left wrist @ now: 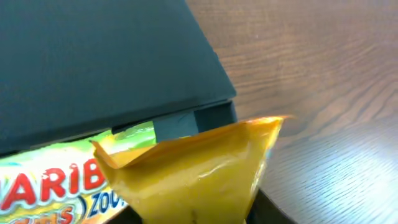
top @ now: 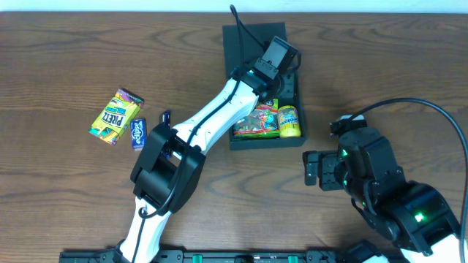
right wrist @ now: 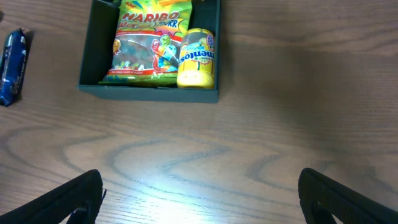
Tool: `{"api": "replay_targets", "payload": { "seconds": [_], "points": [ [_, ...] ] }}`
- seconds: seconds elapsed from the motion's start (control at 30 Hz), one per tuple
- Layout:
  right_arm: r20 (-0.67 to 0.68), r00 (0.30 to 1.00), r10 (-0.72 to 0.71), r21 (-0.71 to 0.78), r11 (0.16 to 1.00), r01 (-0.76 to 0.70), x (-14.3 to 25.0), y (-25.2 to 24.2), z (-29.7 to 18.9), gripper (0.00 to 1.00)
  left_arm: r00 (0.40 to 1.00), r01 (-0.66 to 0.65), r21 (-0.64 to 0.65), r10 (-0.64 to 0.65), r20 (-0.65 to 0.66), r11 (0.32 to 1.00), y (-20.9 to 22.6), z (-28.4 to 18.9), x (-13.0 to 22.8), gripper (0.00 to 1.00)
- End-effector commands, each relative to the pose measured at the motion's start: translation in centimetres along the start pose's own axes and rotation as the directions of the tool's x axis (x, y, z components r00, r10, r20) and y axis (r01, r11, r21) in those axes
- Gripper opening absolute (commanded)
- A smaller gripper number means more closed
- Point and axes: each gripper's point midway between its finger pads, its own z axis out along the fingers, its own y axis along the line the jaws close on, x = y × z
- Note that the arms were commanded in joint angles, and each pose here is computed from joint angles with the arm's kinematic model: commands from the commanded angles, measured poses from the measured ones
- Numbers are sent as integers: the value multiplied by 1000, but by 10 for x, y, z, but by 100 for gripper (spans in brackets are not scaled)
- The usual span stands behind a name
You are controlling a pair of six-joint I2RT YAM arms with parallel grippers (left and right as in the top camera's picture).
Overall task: Pack container
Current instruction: 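Lower the yellow snack into the black box and open the left gripper, then move the left gripper back to the green Pretz box and grasp it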
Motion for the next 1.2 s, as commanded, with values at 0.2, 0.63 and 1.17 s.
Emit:
{"api": "replay_targets", "payload": {
  "seconds": [0.2, 0.63, 1.17],
  "points": [
    [12, 1000, -7, 4, 1000, 7, -3, -2, -3, 99, 1000, 14, 0, -14, 15, 1000, -8, 2, -3, 89],
    [12, 1000, -7, 4, 1000, 7, -3, -2, -3, 99, 999, 21, -196, -15, 31, 980, 52, -33, -22, 98],
    [12, 1000, -7, 4, 1000, 7, -3, -2, -3, 99, 963, 261, -515, -185, 195, 816, 201, -242, -57, 96]
  ]
}}
